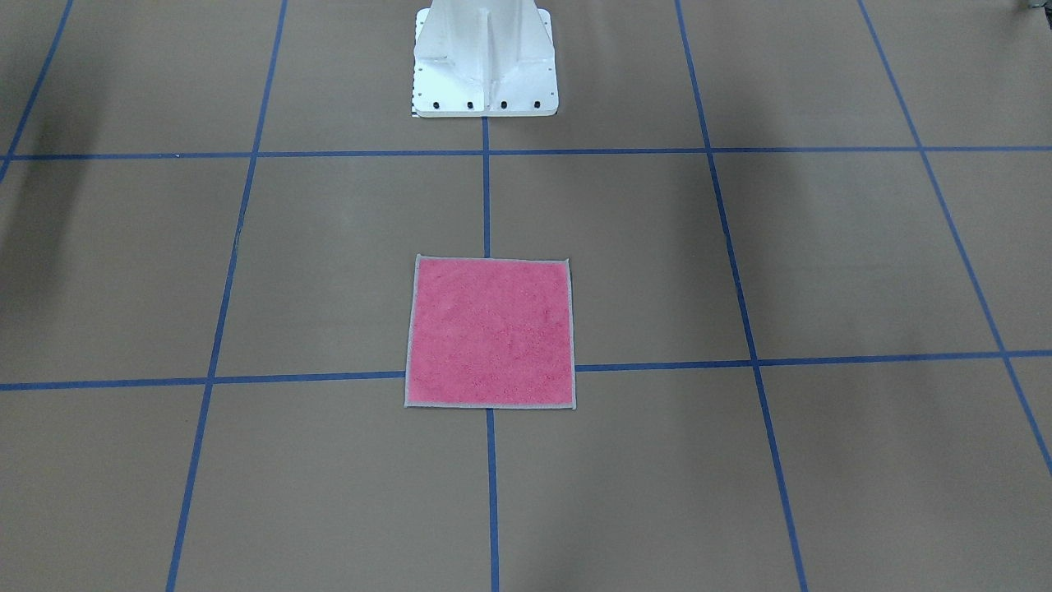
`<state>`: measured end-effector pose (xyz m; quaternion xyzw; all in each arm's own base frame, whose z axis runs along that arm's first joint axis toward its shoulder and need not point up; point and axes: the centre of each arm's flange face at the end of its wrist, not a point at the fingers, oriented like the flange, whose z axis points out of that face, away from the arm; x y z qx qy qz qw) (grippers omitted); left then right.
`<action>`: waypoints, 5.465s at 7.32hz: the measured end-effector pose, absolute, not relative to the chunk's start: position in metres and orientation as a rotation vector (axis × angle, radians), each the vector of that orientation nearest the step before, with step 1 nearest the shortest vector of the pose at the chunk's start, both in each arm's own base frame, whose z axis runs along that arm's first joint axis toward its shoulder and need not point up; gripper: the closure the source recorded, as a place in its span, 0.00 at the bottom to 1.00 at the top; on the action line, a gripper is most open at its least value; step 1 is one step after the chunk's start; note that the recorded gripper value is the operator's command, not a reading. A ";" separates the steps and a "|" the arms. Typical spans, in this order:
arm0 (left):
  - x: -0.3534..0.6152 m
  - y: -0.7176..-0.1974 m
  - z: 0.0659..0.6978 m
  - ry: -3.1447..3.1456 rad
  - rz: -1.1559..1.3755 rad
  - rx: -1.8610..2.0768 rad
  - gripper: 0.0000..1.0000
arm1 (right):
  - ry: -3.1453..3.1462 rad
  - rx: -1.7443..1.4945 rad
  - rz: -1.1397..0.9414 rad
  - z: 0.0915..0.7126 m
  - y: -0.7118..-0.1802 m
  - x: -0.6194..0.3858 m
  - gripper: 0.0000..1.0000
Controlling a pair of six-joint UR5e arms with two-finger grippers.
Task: Fold towel twice with both arms
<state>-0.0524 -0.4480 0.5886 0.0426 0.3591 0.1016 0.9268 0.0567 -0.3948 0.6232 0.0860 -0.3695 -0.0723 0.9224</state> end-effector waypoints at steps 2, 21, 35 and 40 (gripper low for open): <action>-0.050 -0.462 0.574 0.733 0.236 0.145 0.00 | -0.767 0.196 -0.156 0.621 -0.395 0.056 0.00; 0.354 -0.479 0.321 1.144 -0.373 -0.069 0.00 | -1.121 -0.144 0.798 0.315 -0.425 -0.381 0.05; 0.522 -0.443 0.316 1.293 -0.503 -0.090 0.39 | -1.235 -0.097 0.931 0.245 -0.364 -0.482 0.09; 0.535 -0.426 0.316 1.286 -0.477 -0.107 0.55 | -1.233 -0.097 0.931 0.245 -0.364 -0.482 0.09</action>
